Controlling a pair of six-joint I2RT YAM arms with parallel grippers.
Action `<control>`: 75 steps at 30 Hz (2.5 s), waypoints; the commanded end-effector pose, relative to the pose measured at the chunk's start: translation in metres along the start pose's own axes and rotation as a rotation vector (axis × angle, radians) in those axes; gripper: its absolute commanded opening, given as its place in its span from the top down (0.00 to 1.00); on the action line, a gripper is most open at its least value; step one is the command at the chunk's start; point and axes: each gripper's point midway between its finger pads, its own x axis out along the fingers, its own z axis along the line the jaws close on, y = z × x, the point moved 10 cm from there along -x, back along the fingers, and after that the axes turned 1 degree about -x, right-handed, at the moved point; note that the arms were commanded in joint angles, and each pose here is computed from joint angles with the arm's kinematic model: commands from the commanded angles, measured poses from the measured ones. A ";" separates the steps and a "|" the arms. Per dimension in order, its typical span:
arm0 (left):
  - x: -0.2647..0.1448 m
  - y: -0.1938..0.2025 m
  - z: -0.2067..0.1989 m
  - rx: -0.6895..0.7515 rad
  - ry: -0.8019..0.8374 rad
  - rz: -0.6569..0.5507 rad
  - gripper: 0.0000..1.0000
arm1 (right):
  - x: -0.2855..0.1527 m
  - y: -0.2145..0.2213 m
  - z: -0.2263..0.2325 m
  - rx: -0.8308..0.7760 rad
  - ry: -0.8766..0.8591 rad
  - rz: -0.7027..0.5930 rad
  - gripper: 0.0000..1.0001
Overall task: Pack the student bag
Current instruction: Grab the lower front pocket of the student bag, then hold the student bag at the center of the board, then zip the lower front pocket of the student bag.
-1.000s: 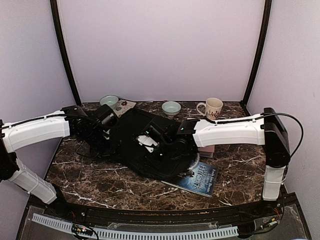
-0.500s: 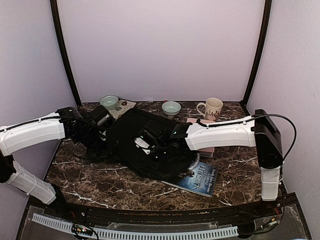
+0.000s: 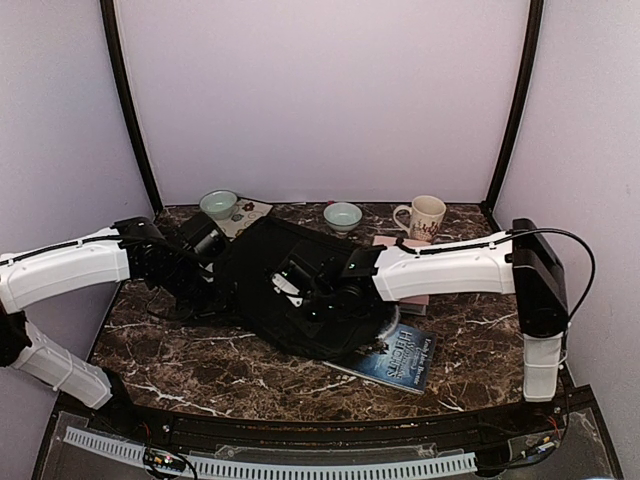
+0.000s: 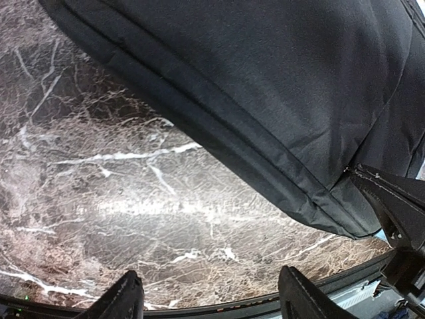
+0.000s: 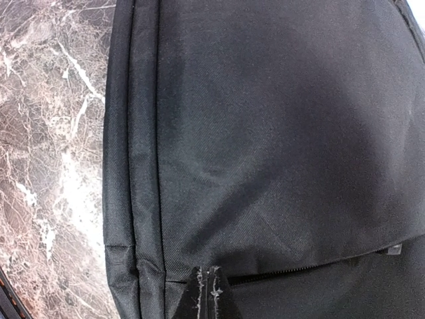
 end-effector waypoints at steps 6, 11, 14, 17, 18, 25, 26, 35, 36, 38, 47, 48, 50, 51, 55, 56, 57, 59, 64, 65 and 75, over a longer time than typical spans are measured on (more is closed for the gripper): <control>0.013 -0.001 -0.010 0.053 0.106 0.023 0.25 | -0.021 -0.003 -0.016 0.094 -0.018 -0.067 1.00; 0.022 0.002 -0.016 0.063 0.235 0.030 0.15 | -0.024 -0.007 -0.013 0.110 -0.082 -0.095 1.00; 0.029 0.002 -0.018 0.064 0.257 0.042 0.13 | -0.025 -0.009 -0.012 0.114 -0.097 -0.098 1.00; 0.043 0.002 -0.018 0.047 0.236 0.072 0.13 | -0.027 -0.012 -0.012 0.119 -0.118 -0.111 1.00; 0.046 0.001 -0.018 0.043 0.234 0.074 0.13 | -0.028 -0.012 -0.011 0.118 -0.126 -0.113 1.00; 0.064 -0.009 -0.014 -0.013 0.311 0.043 0.16 | -0.032 -0.015 -0.009 0.121 -0.171 -0.128 1.00; 0.068 -0.009 -0.013 -0.029 0.321 0.042 0.17 | -0.034 -0.016 -0.009 0.122 -0.177 -0.132 1.00; 0.090 -0.015 -0.006 -0.099 0.370 0.040 0.30 | -0.041 -0.020 -0.005 0.145 -0.234 -0.156 1.00; 0.092 -0.016 -0.007 -0.096 0.371 0.040 0.35 | -0.042 -0.021 -0.005 0.150 -0.243 -0.160 1.00; 0.096 -0.019 -0.009 -0.093 0.368 0.038 0.48 | -0.042 -0.020 -0.004 0.156 -0.255 -0.163 1.00; 0.085 -0.023 -0.006 -0.069 0.330 -0.016 1.00 | -0.039 -0.015 -0.009 0.174 -0.227 -0.155 1.00; 0.084 -0.022 -0.004 -0.068 0.322 -0.017 1.00 | -0.039 -0.015 -0.012 0.178 -0.219 -0.155 1.00; 0.082 -0.020 -0.001 -0.066 0.316 -0.017 1.00 | -0.038 -0.015 -0.017 0.189 -0.204 -0.157 1.00; 0.081 -0.019 0.001 -0.067 0.316 -0.020 1.00 | -0.038 -0.015 -0.020 0.199 -0.194 -0.157 1.00; 0.078 -0.017 0.004 -0.055 0.308 -0.022 1.00 | -0.037 -0.012 -0.034 0.226 -0.167 -0.153 1.00; 0.077 -0.016 0.005 -0.050 0.309 -0.022 1.00 | -0.036 -0.011 -0.037 0.230 -0.162 -0.153 1.00; 0.076 -0.015 0.005 -0.045 0.312 -0.024 1.00 | -0.035 -0.010 -0.040 0.236 -0.158 -0.150 1.00; 0.074 -0.013 0.008 -0.038 0.316 -0.026 1.00 | -0.034 -0.007 -0.047 0.242 -0.146 -0.141 1.00; 0.072 -0.006 0.014 -0.025 0.336 -0.022 1.00 | -0.028 -0.002 -0.068 0.265 -0.118 -0.120 1.00; 0.071 -0.005 0.015 -0.026 0.333 -0.022 1.00 | -0.028 -0.002 -0.072 0.268 -0.113 -0.121 1.00; 0.062 0.001 0.023 -0.018 0.320 -0.035 1.00 | -0.029 -0.002 -0.107 0.289 -0.058 -0.123 1.00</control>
